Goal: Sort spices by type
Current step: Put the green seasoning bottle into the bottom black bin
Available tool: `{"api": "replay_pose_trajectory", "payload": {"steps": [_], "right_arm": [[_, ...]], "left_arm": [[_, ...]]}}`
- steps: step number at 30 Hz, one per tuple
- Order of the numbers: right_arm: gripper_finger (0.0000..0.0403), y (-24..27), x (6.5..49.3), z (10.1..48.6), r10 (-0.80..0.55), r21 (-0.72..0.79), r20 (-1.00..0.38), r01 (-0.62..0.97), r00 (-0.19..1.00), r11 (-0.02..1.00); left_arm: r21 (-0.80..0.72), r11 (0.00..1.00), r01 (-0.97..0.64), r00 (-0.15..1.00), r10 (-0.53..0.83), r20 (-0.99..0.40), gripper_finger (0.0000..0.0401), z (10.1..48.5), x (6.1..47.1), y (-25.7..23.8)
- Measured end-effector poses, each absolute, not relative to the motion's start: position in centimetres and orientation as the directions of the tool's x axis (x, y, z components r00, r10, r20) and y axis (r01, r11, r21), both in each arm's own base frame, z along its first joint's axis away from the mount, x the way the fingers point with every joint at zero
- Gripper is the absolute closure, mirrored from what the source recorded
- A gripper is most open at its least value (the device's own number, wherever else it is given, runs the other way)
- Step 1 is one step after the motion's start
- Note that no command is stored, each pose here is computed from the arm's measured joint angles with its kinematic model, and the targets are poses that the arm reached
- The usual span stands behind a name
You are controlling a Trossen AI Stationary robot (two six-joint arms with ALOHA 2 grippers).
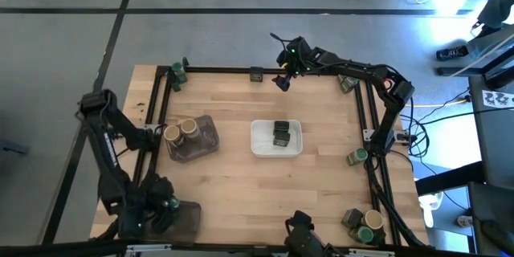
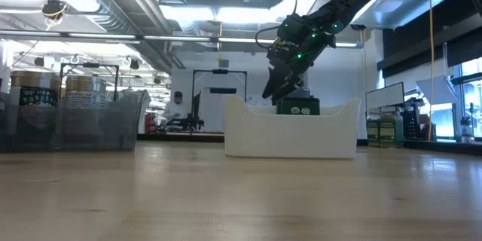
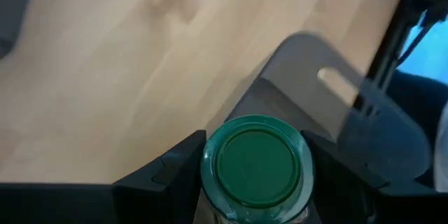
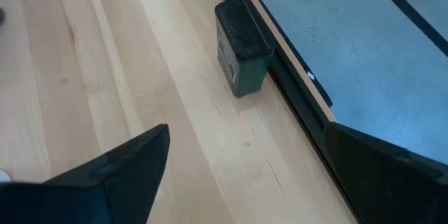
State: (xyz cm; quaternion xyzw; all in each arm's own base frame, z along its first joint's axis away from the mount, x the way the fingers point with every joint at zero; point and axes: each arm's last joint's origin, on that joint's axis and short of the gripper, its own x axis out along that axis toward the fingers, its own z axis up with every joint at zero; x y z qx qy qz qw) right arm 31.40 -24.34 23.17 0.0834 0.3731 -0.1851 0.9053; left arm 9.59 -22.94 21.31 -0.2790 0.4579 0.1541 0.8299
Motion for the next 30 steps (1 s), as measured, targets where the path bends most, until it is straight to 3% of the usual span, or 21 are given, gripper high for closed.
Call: {"api": "replay_pose_trajectory", "payload": {"steps": [15, 24, 27, 30], "right_arm": [[0.0027, -24.6, 31.7, 23.6, -0.295, 0.014, -0.67, 0.409, 0.681, 0.913], [0.0027, -24.6, 31.7, 23.6, -0.295, 0.019, -0.67, 0.414, 0.681, 0.91], [0.0027, -24.6, 31.7, 23.6, -0.295, 0.02, -0.67, 0.414, 0.681, 0.91], [0.0027, -24.6, 31.7, 23.6, -0.295, 0.019, -0.67, 0.414, 0.681, 0.91]], "left_arm": [[-0.195, 0.869, -0.455, 0.541, 0.096, -0.836, 0.0187, 20.1, 8.5, -23.2], [-0.165, 0.88, -0.444, 0.53, 0.109, -0.841, 0.0138, 20.1, 8.4, -23.0], [-0.163, 0.881, -0.445, 0.524, 0.109, -0.845, 0.0151, 20.1, 8.4, -23.0], [-0.161, 0.881, -0.445, 0.523, 0.11, -0.845, 0.0189, 20.1, 8.4, -23.0]]}}
